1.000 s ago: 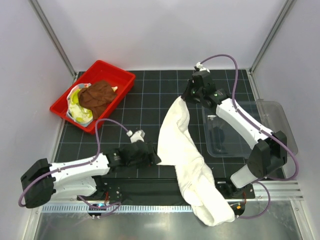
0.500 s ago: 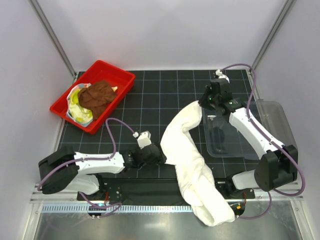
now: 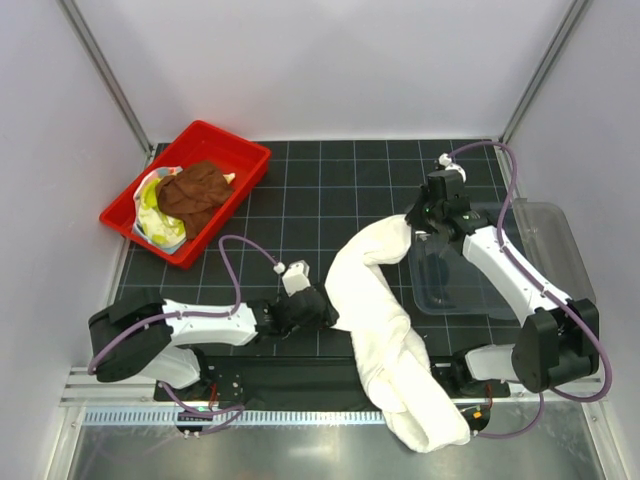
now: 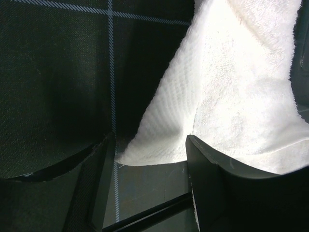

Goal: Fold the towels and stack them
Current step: Flatten out the crumpled towel

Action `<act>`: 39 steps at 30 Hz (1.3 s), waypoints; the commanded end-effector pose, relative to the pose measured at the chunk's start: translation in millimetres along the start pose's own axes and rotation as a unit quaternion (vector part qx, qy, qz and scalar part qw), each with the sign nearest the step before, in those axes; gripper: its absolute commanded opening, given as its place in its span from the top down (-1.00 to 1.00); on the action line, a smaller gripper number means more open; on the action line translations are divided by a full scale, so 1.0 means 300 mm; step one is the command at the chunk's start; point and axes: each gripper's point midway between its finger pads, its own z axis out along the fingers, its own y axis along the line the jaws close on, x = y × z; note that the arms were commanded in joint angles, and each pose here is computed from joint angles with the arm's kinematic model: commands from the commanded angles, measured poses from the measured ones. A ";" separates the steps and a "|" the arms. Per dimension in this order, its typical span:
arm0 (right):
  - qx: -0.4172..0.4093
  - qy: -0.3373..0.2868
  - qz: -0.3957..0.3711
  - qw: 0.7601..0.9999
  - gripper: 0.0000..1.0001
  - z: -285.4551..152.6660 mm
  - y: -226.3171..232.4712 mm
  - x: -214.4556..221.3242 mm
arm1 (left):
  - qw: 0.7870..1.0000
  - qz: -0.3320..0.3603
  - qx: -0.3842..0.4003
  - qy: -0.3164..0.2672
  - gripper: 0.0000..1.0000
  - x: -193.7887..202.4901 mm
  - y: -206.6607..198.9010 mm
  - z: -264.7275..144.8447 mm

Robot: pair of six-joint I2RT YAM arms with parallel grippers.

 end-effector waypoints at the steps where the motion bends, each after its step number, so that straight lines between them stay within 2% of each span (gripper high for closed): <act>1: -0.012 -0.040 -0.002 0.999 0.98 -0.040 0.017 -0.074 | 0.999 -0.006 0.027 -0.017 -0.23 -0.027 -0.050 -0.016; 4: -0.011 -0.042 -0.001 0.999 0.98 -0.042 0.013 -0.082 | 0.999 -0.011 0.036 -0.015 -0.07 -0.017 -0.046 -0.040; 7: -0.010 -0.039 0.000 0.999 0.98 -0.040 0.007 -0.078 | 0.999 -0.012 0.047 -0.019 0.18 -0.011 -0.052 -0.063; 15: -0.029 -0.043 0.004 0.999 0.98 -0.050 0.029 -0.086 | 0.995 0.019 0.096 -0.026 0.47 -0.014 -0.131 -0.054; 18: -0.034 -0.044 0.001 0.998 0.98 -0.059 0.036 -0.089 | 0.994 0.022 0.101 -0.026 0.76 -0.018 -0.147 -0.058; 19: -0.036 -0.045 0.000 0.998 0.98 -0.064 0.039 -0.096 | 0.996 0.028 0.085 -0.021 1.00 -0.014 -0.123 -0.060; 20: -0.042 -0.045 -0.003 0.998 0.98 -0.070 0.048 -0.098 | 0.997 0.031 0.069 -0.022 1.00 -0.022 -0.110 -0.065; 23: -0.089 -0.036 -0.022 0.995 0.98 -0.135 0.113 -0.122 | 0.996 0.072 0.014 -0.044 1.00 -0.117 -0.071 -0.140; 25: -0.141 -0.061 -0.039 0.987 0.98 -0.251 0.186 -0.185 | 0.988 0.131 -0.024 -0.083 1.00 -0.249 -0.064 -0.243; 27: -0.180 -0.093 -0.048 0.978 0.98 -0.358 0.238 -0.246 | 0.976 0.152 -0.024 -0.154 1.00 -0.418 -0.098 -0.393; 28: -0.223 -0.133 -0.060 0.964 0.98 -0.490 0.291 -0.309 | 0.963 0.207 -0.048 -0.167 1.00 -0.472 -0.070 -0.459; 29: -0.244 -0.159 -0.069 0.954 0.98 -0.562 0.316 -0.345 | 0.958 0.190 -0.013 -0.215 1.00 -0.590 -0.149 -0.608; 30: -0.265 -0.189 -0.073 0.943 0.98 -0.642 0.337 -0.378 | 0.950 0.201 -0.008 -0.237 1.00 -0.644 -0.164 -0.679; 31: -0.306 -0.246 -0.080 0.916 0.98 -0.799 0.374 -0.433 | 0.940 0.226 -0.012 -0.257 1.00 -0.695 -0.162 -0.754; 32: -0.331 -0.276 -0.085 0.898 0.98 -0.890 0.392 -0.452 | 0.933 0.209 0.023 -0.292 1.00 -0.779 -0.221 -0.889; 34: -0.380 -0.341 -0.093 0.855 0.98 -1.085 0.428 -0.498 | 0.922 0.195 0.088 -0.322 0.99 -0.841 -0.270 -1.051; 35: -0.407 -0.364 -0.091 0.833 0.98 -1.201 0.432 -0.493 | 0.910 0.197 0.121 -0.343 0.99 -0.883 -0.300 -1.149; 37: -0.439 -0.406 -0.083 0.797 0.98 -1.368 0.440 -0.515 | 0.896 0.186 0.169 -0.366 0.99 -0.922 -0.340 -1.263; 38: -0.451 -0.418 -0.079 0.785 0.98 -1.426 0.441 -0.518 | 0.888 0.203 0.209 -0.355 0.99 -0.904 -0.384 -1.297; 39: -0.472 -0.421 -0.066 0.772 0.98 -1.489 0.444 -0.511 | 0.876 0.194 0.247 -0.367 0.99 -0.931 -0.417 -1.396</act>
